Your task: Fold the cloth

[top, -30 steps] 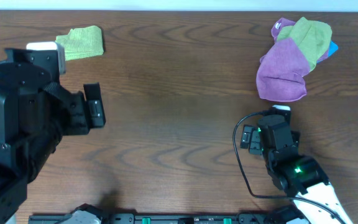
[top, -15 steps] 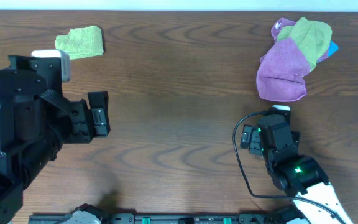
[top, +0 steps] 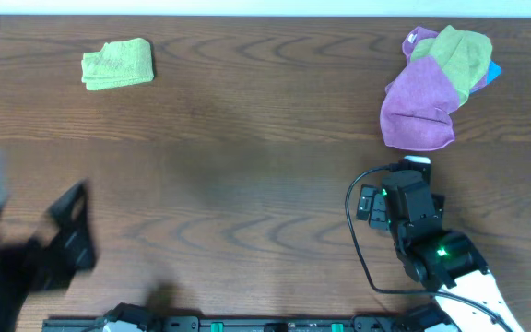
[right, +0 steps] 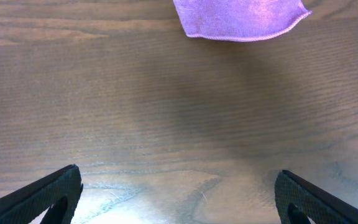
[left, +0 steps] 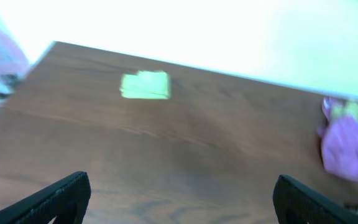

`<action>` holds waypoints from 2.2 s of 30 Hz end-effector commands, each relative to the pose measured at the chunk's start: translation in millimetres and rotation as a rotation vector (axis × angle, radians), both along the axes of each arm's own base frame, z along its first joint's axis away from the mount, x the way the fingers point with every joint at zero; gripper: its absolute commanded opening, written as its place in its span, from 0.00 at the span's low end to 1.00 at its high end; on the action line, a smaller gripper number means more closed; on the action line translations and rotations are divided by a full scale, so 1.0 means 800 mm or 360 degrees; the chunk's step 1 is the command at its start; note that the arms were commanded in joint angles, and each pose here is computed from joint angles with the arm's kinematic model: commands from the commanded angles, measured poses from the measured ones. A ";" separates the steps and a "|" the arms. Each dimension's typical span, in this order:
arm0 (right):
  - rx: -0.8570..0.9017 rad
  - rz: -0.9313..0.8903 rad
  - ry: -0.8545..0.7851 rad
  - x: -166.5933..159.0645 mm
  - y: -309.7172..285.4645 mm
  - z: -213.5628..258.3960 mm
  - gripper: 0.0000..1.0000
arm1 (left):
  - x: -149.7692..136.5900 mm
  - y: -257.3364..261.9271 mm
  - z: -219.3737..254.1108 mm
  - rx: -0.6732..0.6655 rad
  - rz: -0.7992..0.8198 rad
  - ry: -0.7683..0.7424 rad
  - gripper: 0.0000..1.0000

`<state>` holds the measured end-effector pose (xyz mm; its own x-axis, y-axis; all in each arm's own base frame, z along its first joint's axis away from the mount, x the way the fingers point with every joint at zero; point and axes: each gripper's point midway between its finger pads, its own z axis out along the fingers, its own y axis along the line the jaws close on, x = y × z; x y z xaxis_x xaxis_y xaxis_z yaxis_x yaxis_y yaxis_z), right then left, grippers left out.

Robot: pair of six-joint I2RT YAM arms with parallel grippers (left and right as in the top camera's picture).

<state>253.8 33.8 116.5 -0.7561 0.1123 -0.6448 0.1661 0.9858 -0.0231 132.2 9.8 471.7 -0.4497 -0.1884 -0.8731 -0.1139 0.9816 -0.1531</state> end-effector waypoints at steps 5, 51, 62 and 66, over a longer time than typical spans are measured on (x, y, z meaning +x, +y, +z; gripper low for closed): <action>-0.0029 -0.0003 -0.0001 -0.001 -0.003 -0.001 0.99 | -0.041 0.035 -0.033 0.0092 0.0268 -0.0167 0.95; -0.0029 -0.0003 -0.0001 -0.001 -0.003 -0.001 0.99 | 0.093 0.051 -0.354 -0.0147 0.0471 -0.0445 0.95; -0.0029 -0.0003 -0.0001 -0.001 -0.003 -0.001 0.99 | 0.102 0.012 -0.380 0.0489 -0.0096 -0.0296 0.95; -0.0029 -0.0003 -0.0001 -0.001 -0.003 -0.001 0.99 | 0.108 0.004 -0.403 0.0460 -0.0159 -0.0267 0.95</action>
